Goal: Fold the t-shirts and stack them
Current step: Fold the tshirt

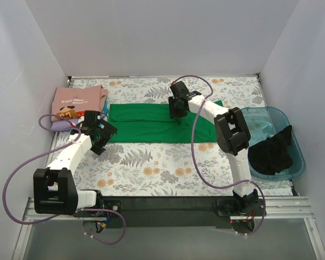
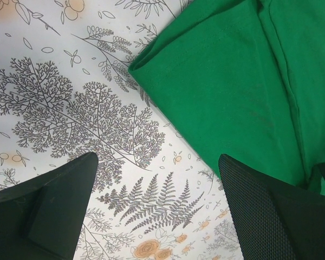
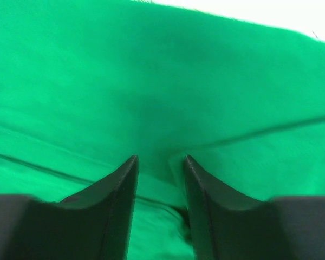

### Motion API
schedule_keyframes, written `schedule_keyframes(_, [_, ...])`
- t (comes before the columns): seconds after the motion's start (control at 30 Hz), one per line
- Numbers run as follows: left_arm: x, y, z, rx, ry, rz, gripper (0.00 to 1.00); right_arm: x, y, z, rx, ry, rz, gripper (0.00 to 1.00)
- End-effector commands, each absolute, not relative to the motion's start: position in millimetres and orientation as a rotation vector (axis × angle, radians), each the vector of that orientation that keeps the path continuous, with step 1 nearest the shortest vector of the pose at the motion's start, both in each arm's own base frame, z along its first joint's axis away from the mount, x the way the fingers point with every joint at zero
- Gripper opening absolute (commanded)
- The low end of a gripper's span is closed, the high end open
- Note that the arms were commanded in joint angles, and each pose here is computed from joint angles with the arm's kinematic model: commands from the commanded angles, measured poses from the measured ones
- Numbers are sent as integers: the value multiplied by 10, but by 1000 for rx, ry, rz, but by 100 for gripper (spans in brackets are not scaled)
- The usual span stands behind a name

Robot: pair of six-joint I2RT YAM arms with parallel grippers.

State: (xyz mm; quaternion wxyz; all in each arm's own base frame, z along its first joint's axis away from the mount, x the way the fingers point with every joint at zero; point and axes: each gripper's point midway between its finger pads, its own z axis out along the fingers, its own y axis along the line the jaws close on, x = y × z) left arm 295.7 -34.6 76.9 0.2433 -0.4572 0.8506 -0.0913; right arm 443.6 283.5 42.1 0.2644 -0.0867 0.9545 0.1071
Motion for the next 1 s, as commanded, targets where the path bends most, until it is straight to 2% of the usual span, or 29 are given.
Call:
schedule_keyframes(0.0, [3014, -352, 860, -1220, 2309, -278, 94, 4589, 3104, 718, -230, 2516, 442, 54])
schedule_keyframes(0.07, [3014, -363, 879, -1216, 2307, -289, 94, 4547, 3256, 868, -279, 2496, 559, 59])
schedule_keyframes(0.1, [3023, -369, 898, -1214, 2305, -295, 94, 4531, 3283, 934, -291, 2486, 585, 66])
schedule_keyframes(0.17, [3045, -402, 965, -1198, 2299, -327, 94, 4461, 3258, 1100, -299, 2464, 599, 83])
schedule_keyframes(0.2, [3057, -420, 986, -1188, 2302, -341, 94, 4449, 3203, 1150, -290, 2457, 578, 98])
schedule_keyframes(0.23, [3101, -439, 1037, -1167, 2296, -361, 94, 4400, 3159, 1358, -289, 2421, 579, 98])
schedule_keyframes(0.33, [3194, -564, 1126, -1125, 2308, -455, 95, 4161, 2953, 1315, -291, 2450, 539, 98])
schedule_keyframes(0.37, [3255, -609, 1167, -1092, 2316, -482, 95, 4074, 2897, 1492, -297, 2418, 549, 98])
schedule_keyframes(0.4, [3285, -698, 1201, -1067, 2333, -542, 95, 3894, 2765, 1273, -301, 2476, 512, 98])
schedule_keyframes(0.43, [3365, -744, 1248, -1038, 2318, -572, 95, 3817, 2686, 1404, -282, 2450, 514, 98])
schedule_keyframes(0.5, [3498, -889, 1258, -974, 2335, -599, 95, 3605, 2426, 1145, -238, 2511, 432, 98])
schedule_keyframes(0.57, [3628, -975, 1217, -941, 2344, -584, 95, 3475, 2265, 1157, -178, 2508, 416, 98])
schedule_keyframes(0.7, [3940, -1044, 1002, -909, 2402, -560, 96, 3287, 1853, 886, -58, 2554, 377, 98])
schedule_keyframes(0.77, [3993, -1010, 687, -947, 2454, -493, 96, 3210, 1730, 734, -26, 2575, 381, 98])
schedule_keyframes(0.97, [3708, -1036, 73, -1003, 2608, -419, 96, 3431, 1544, 465, -45, 2616, 373, 98])
